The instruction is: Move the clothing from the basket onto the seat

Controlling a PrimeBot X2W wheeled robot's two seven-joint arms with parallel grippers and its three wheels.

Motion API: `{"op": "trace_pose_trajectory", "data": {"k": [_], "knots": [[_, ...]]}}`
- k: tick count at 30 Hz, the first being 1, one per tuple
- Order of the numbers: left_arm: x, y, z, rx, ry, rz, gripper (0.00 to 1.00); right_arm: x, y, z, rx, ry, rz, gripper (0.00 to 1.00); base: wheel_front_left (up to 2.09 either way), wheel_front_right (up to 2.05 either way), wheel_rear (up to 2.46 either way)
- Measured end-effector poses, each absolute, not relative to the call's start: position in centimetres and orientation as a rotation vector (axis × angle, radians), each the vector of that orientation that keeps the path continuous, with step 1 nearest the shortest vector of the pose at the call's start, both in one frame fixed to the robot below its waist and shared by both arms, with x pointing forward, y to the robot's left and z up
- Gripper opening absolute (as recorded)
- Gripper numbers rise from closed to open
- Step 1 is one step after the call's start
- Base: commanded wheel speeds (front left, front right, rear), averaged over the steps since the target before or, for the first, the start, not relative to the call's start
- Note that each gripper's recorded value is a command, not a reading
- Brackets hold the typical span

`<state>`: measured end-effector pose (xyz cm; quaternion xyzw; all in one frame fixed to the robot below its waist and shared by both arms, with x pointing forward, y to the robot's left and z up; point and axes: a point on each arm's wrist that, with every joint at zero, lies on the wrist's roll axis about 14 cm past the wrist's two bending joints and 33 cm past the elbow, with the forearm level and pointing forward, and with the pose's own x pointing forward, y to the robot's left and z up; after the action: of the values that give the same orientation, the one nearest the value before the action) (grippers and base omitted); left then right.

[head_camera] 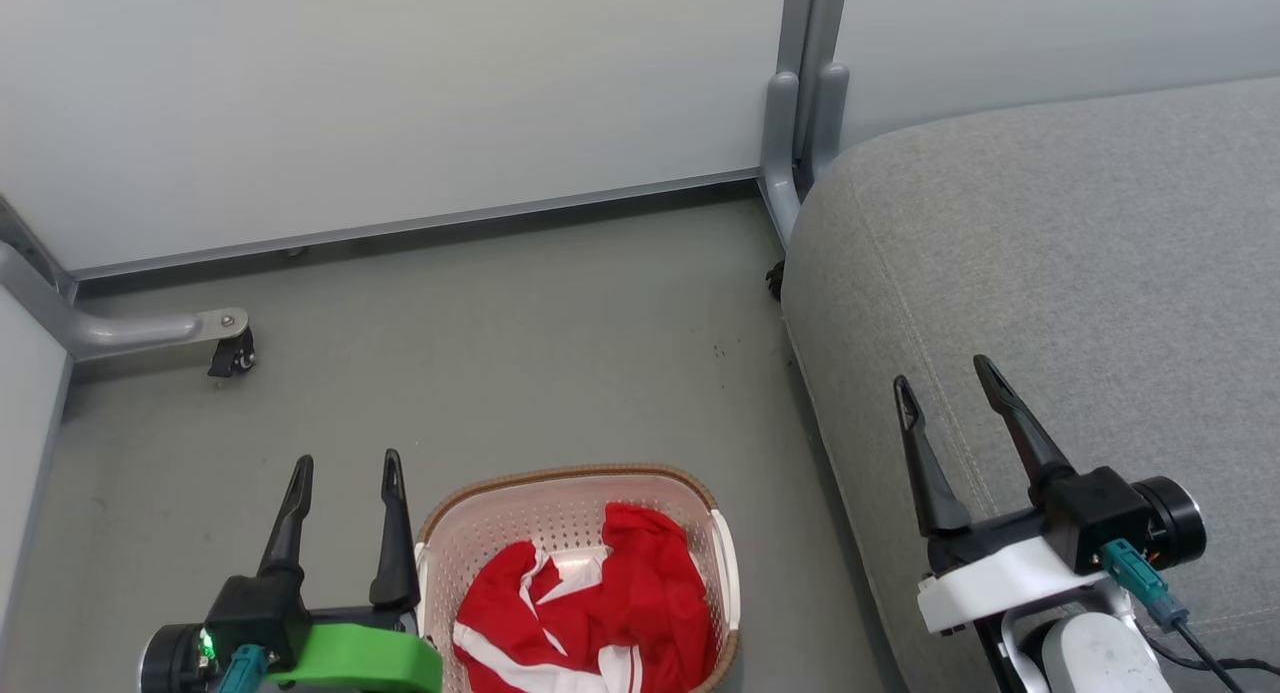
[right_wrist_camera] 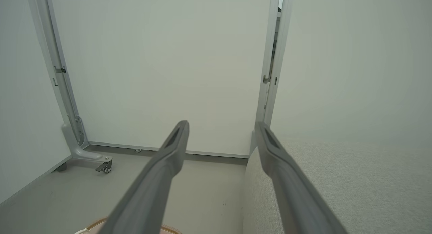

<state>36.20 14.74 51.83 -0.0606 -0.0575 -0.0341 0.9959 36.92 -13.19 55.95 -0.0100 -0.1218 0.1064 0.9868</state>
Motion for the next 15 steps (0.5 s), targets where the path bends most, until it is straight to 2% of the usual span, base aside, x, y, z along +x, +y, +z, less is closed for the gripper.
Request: {"op": "trace_pose_trajectory", "data": {"k": [15], "knots": [[37.6, 13.6, 48.6, -0.094, -0.017, -0.115, 1.00, 38.2, -13.7, 55.0, -0.015, -0.217, 0.198, 1.00, 0.00, 0.00, 0.00]]}}
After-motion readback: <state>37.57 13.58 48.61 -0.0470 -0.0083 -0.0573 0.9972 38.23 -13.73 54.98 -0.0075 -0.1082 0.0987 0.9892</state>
